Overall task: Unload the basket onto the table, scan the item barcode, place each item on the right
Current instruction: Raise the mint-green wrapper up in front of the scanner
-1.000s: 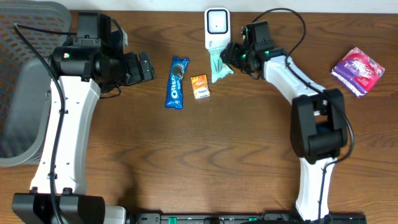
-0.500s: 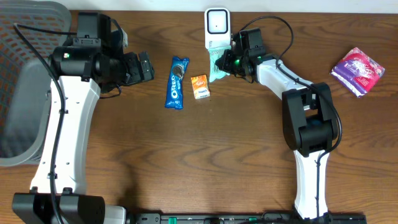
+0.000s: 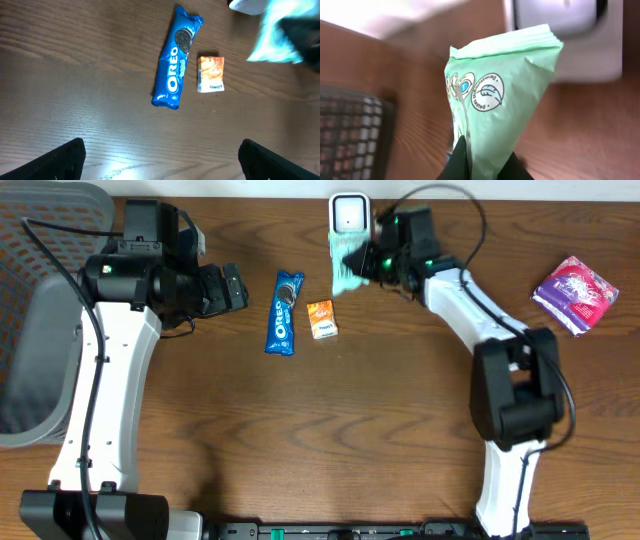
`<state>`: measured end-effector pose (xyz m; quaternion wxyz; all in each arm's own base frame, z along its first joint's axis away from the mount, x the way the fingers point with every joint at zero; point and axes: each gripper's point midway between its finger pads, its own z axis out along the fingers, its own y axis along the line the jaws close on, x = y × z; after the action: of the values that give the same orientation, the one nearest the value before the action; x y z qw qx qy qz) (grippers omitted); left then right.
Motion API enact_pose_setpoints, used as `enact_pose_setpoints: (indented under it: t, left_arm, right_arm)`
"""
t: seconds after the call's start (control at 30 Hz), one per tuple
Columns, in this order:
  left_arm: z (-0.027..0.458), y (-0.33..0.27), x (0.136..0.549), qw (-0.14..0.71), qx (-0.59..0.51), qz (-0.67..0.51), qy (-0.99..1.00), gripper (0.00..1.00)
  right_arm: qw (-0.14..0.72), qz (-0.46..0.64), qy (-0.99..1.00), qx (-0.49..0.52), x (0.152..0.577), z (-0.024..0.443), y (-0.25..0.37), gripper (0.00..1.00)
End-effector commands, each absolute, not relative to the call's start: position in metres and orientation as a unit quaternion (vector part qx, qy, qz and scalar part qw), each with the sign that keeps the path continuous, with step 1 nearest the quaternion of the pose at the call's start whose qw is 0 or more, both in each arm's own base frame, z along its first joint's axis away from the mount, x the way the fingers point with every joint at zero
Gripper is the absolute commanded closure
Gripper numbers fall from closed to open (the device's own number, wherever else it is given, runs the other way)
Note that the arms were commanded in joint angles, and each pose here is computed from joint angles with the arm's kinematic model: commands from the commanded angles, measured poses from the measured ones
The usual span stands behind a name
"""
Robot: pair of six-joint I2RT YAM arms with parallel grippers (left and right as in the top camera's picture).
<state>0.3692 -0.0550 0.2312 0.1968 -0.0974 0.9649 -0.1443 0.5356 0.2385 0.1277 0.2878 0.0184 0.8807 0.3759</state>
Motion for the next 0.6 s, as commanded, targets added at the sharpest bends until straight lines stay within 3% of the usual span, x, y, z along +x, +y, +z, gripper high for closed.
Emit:
enact_pose_setpoints:
  t: [0.0, 0.33, 0.57]
  left_arm:
    - [0.229, -0.053, 0.369, 0.196, -0.094, -0.138, 0.966, 0.02]
    - [0.229, -0.053, 0.369, 0.196, -0.094, -0.138, 0.966, 0.02]
    - [0.229, -0.053, 0.369, 0.196, -0.094, -0.138, 0.966, 0.02]
  right_arm:
    - [0.335, 0.36, 0.87, 0.027, 0.551, 0.147, 0.228, 0.99]
    - [0.408, 0.413, 0.81, 0.09, 0.595, 0.158, 0.234, 0.99]
    - [0.39, 0.454, 0.795, 0.103, 0.608, 0.148, 0.234, 0.99]
